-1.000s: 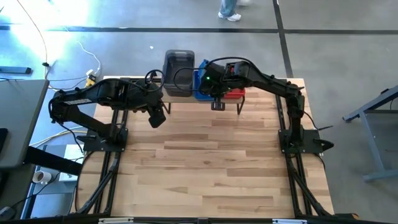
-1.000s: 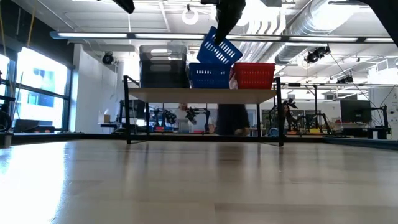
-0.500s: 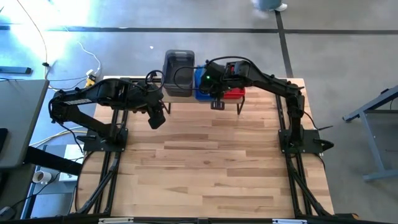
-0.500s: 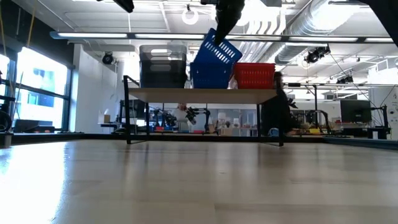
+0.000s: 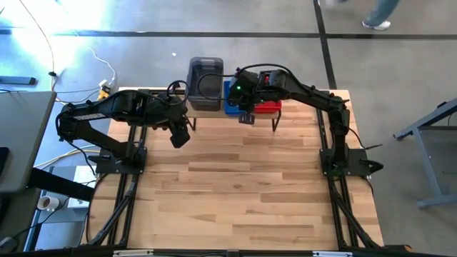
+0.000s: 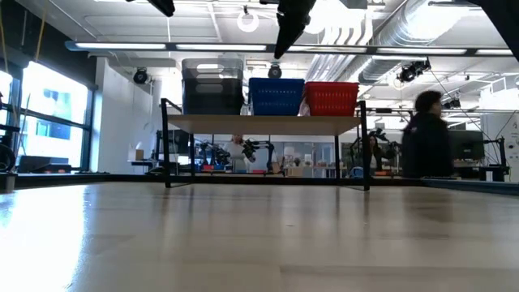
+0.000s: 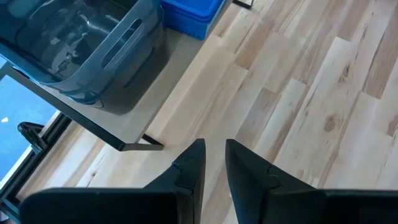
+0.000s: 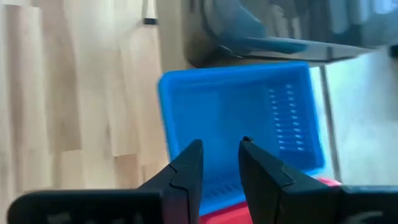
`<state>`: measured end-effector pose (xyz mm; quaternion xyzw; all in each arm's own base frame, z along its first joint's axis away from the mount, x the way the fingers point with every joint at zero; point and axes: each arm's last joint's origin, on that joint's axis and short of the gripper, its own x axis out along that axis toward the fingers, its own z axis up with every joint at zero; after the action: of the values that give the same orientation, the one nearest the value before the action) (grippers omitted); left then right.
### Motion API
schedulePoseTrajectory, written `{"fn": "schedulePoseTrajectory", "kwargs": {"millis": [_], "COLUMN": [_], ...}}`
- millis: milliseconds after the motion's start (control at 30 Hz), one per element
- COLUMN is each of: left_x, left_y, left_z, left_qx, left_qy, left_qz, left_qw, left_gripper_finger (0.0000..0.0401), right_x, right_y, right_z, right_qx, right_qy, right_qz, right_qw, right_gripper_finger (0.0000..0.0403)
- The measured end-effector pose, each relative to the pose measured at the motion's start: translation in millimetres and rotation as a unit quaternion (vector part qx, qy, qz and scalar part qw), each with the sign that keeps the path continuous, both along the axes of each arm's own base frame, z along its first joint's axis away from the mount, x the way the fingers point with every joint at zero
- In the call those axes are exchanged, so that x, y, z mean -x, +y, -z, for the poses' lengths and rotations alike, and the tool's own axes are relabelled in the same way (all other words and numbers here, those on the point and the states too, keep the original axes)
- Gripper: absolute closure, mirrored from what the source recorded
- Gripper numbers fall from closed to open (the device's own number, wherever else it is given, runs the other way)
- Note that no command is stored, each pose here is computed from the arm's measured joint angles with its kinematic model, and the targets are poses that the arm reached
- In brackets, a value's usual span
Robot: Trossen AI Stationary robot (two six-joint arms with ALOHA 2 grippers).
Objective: Stack baskets on shelf by color
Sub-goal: Adjust the stacked blue bin
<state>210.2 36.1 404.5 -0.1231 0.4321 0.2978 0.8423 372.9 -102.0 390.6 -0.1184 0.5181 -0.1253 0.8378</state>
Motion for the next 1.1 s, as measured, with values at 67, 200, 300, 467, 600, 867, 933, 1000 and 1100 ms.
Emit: {"fn": "schedulePoseTrajectory", "kwargs": {"millis": [67,200,300,467,600,867,933,1000,1100], "left_x": [0.0,0.0,0.0,0.1,0.1,0.1,0.1,0.1,0.1], "left_y": [0.0,0.0,0.0,0.0,0.0,0.1,0.1,0.1,0.2], "left_z": [0.0,0.0,0.0,0.0,0.0,0.0,-0.1,0.0,-0.1], "left_qx": [0.000,-0.002,-0.002,-0.006,-0.006,-0.008,-0.008,-0.008,-0.009], "left_qy": [0.000,0.002,0.002,0.006,0.006,0.006,0.006,0.006,0.006], "left_qz": [0.000,0.003,0.003,0.010,0.011,0.009,0.009,0.010,0.009], "left_qw": [1.000,1.000,1.000,1.000,1.000,1.000,1.000,1.000,1.000], "left_gripper_finger": [0.0348,0.0348,0.0348,0.0348,0.0348,0.0348,0.0348,0.0348,0.0348], "right_x": [0.4,6.4,8.9,1.9,-9.1,-23.2,-26.9,-28.9,-33.4], "right_y": [-0.8,1.5,8.9,21.5,27.4,30.1,29.0,27.9,25.7], "right_z": [-0.3,-7.5,-8.1,2.0,14.9,41.8,50.3,57.5,61.5], "right_qx": [0.009,-0.012,-0.082,-0.139,-0.142,-0.143,-0.142,-0.136,-0.112], "right_qy": [0.000,-0.002,-0.005,-0.003,-0.013,-0.022,-0.030,-0.027,-0.046], "right_qz": [0.015,0.024,0.010,-0.035,-0.042,-0.034,-0.025,-0.017,-0.007], "right_qw": [1.000,1.000,0.997,0.990,0.989,0.989,0.989,0.990,0.993], "right_gripper_finger": [0.0314,0.0314,0.0314,0.0318,0.0326,0.0329,0.0329,0.0329,0.0329]}}
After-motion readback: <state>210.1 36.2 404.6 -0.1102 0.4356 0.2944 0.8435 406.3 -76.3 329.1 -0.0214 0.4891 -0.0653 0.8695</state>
